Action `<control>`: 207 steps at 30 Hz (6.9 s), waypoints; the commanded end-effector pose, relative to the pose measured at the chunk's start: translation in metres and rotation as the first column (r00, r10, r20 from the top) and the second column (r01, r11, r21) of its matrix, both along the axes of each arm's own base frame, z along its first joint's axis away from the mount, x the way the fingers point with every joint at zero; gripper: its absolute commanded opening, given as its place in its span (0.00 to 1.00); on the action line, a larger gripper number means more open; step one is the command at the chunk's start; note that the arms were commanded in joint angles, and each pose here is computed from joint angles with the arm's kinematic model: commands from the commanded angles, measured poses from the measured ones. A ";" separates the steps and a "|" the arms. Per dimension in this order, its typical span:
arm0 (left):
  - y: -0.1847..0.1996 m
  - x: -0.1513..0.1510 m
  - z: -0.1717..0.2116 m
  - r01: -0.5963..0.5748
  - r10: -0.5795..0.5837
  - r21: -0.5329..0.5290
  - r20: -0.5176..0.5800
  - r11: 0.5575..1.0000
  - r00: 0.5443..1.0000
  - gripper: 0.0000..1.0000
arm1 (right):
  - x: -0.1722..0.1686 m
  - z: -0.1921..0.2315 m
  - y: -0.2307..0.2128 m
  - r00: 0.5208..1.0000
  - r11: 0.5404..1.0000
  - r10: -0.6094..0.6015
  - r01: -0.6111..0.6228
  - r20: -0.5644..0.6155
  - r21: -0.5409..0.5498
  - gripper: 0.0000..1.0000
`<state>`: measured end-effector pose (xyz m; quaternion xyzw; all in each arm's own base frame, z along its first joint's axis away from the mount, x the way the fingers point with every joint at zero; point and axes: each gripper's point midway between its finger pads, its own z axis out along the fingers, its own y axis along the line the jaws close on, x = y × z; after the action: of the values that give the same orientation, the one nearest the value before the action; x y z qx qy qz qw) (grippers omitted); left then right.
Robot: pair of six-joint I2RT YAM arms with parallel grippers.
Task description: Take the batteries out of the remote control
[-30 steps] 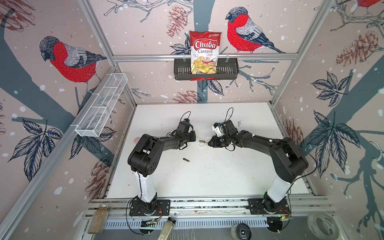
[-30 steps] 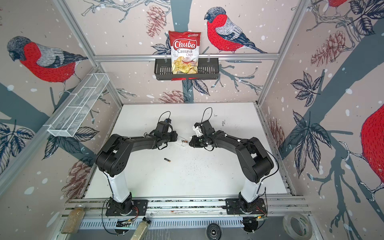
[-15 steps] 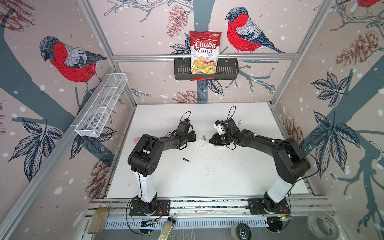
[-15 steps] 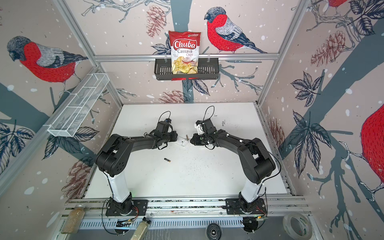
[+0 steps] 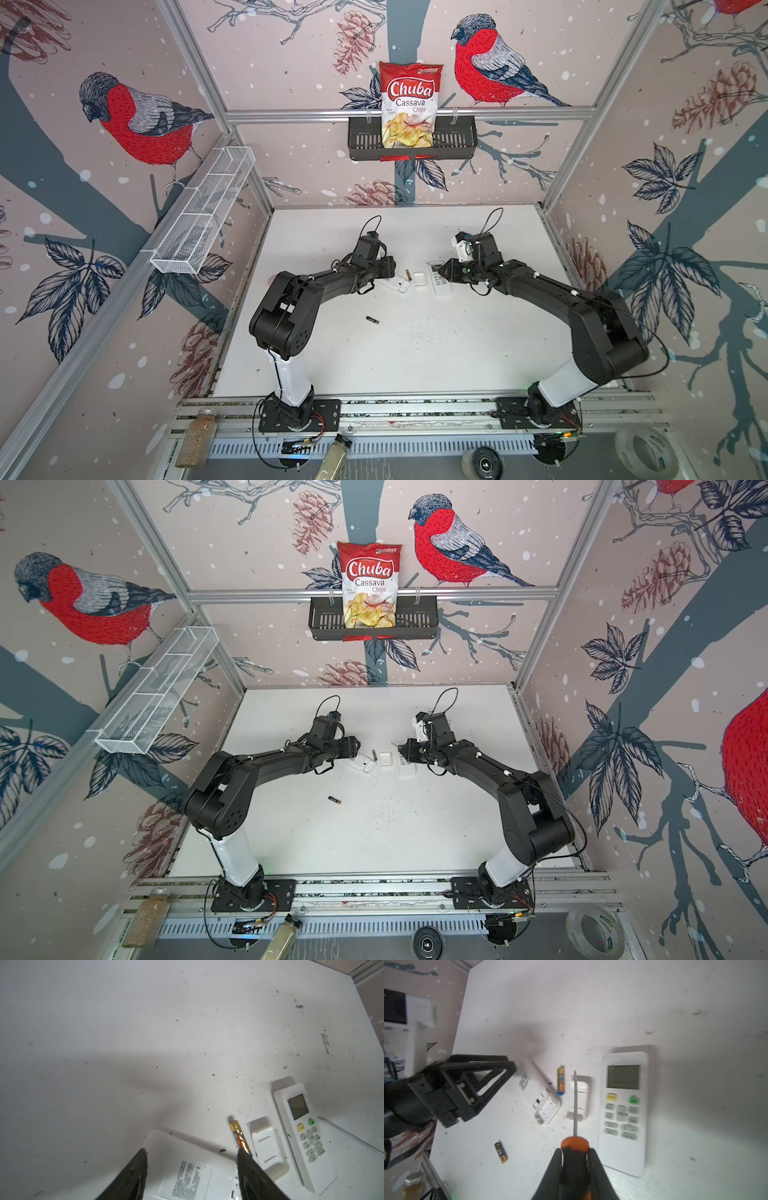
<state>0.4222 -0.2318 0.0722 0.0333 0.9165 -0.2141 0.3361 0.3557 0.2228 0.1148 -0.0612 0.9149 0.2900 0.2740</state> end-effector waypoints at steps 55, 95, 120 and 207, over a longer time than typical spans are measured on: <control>-0.136 -0.014 0.004 0.105 -0.099 0.168 -0.044 0.980 0.994 0.87 | -0.009 -0.017 -0.100 0.893 0.896 -0.404 0.429 0.196 -0.110 0.84; -0.171 0.010 -0.046 0.082 -0.048 0.295 -0.122 0.952 0.991 0.64 | -0.026 0.016 -0.091 0.897 0.922 -0.386 0.377 0.213 0.086 0.88; -0.166 -0.005 -0.045 0.122 -0.081 0.419 -0.115 0.900 0.990 0.65 | -0.028 0.019 -0.088 0.902 0.927 -0.376 0.361 0.212 0.105 0.87; -0.103 0.002 0.206 0.542 -0.490 -0.741 0.328 0.397 0.808 0.38 | 0.008 0.145 0.055 0.881 0.762 0.180 -0.406 0.437 0.505 0.87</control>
<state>0.4278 -0.3336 0.2684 0.1379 0.6635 -0.6950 0.2402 0.3653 0.2710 0.2483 -0.1484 0.7116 0.5669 0.3876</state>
